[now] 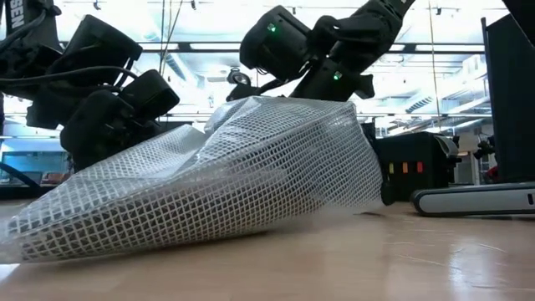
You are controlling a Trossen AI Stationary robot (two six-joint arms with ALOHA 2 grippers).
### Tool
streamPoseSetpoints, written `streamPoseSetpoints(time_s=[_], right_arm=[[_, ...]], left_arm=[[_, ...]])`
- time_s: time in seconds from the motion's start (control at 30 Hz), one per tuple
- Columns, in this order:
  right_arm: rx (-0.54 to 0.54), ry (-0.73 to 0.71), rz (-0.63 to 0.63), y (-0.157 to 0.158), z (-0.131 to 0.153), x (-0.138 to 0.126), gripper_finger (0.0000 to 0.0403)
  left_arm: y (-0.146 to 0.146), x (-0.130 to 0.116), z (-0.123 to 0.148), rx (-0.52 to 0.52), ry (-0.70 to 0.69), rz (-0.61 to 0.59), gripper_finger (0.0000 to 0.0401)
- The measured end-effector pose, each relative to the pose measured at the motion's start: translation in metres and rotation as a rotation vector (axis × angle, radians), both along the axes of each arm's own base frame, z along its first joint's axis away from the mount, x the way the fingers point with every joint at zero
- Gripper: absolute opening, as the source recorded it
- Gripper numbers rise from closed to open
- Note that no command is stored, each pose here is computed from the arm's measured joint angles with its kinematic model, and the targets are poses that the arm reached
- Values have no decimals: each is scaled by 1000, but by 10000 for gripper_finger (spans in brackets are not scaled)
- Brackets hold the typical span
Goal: Unpack backpack
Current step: Remove the white charger adapter from the white mesh envelope
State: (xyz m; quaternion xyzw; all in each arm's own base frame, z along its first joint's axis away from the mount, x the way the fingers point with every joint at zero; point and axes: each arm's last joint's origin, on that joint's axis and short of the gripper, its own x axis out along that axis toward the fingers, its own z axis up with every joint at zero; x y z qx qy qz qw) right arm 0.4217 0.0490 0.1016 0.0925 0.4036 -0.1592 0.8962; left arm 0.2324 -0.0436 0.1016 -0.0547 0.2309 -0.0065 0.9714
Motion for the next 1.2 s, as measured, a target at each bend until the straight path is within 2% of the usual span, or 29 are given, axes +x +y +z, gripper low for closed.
streamPoseSetpoints(time_s=[0.1, 0.2, 0.23, 0.43, 0.8, 0.97, 1.2], right_arm=[[10, 4, 12, 1, 2, -1, 215], [33, 2, 36, 2, 6, -2, 144], [39, 6, 47, 3, 6, -2, 135], [48, 18, 116, 11, 23, -9, 136], [29, -64, 167, 35, 70, -22, 136], [20, 18, 182, 41, 81, -37, 136], [0, 183, 119, 45, 98, -69, 136]], left_arm=[[0, 0, 0, 2, 1, 0, 62], [0, 0, 0, 3, 0, 0, 62], [0, 0, 0, 3, 0, -1, 62], [0, 0, 0, 4, 1, 0, 62], [0, 0, 0, 11, -2, 0, 62], [0, 0, 0, 11, -1, 0, 62], [0, 0, 0, 12, 0, 0, 62]])
